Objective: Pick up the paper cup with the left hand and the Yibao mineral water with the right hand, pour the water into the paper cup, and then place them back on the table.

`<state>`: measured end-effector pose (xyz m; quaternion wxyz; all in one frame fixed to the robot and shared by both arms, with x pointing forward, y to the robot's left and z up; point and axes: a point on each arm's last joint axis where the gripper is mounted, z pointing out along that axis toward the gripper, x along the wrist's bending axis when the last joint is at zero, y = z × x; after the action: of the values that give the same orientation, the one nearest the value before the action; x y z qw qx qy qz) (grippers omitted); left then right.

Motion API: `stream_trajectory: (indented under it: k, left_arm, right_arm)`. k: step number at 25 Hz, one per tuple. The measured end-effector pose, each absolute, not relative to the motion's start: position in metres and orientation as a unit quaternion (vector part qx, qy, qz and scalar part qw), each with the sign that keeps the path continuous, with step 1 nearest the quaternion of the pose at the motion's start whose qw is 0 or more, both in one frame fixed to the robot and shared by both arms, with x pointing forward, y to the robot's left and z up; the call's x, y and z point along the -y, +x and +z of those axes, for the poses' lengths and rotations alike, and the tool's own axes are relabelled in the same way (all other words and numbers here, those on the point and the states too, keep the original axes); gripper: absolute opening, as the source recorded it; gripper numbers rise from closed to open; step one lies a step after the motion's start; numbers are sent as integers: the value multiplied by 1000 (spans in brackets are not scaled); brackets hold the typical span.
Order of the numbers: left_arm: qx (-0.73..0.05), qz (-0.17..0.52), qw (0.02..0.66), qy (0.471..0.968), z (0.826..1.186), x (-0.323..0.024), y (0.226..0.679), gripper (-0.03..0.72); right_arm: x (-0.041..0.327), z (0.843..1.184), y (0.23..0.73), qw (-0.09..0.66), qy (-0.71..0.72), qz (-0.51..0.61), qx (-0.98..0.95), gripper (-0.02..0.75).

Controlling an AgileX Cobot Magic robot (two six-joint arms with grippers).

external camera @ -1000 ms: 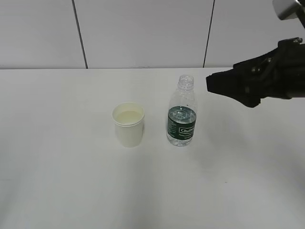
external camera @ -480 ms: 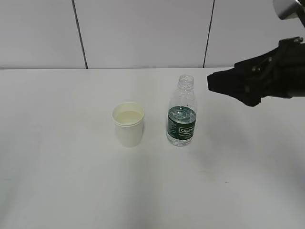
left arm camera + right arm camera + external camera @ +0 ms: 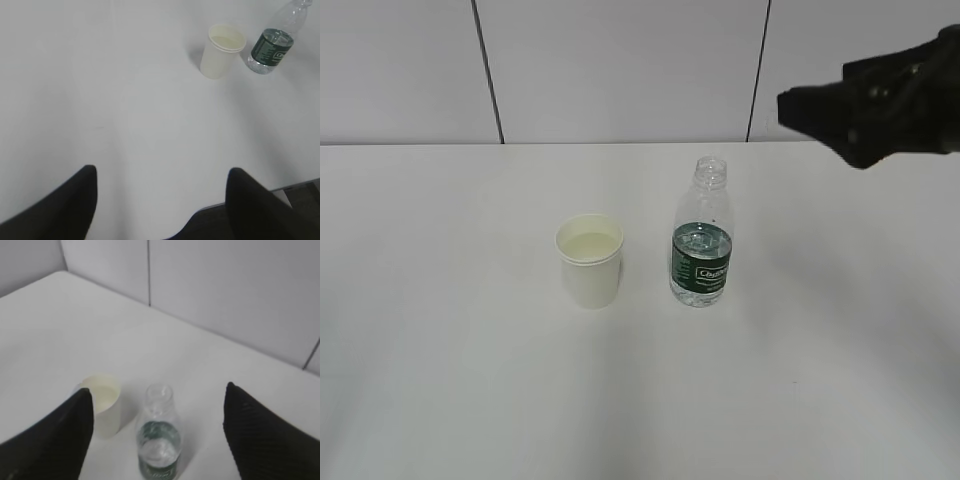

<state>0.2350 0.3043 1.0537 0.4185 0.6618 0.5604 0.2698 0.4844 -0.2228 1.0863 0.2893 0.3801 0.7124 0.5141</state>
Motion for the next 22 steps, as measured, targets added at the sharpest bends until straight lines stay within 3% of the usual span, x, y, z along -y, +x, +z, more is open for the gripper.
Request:
stream_trajectory:
  k: [3, 8, 12, 22]
  left_arm:
    - [-560, 269, 419, 662, 1054, -304, 235, 529]
    - [-560, 269, 419, 662, 1054, -304, 235, 529]
    - [-560, 269, 419, 662, 1054, -304, 235, 529]
    - [-560, 269, 419, 662, 1054, -304, 235, 529]
  right_arm:
    - [235, 1095, 486, 360, 401, 500, -678, 594]
    - [272, 1088, 474, 439, 506, 337, -662, 593]
    - [284, 1081, 448, 392, 562, 249, -684, 594]
    - [279, 1084, 392, 286, 539, 224, -760, 594]
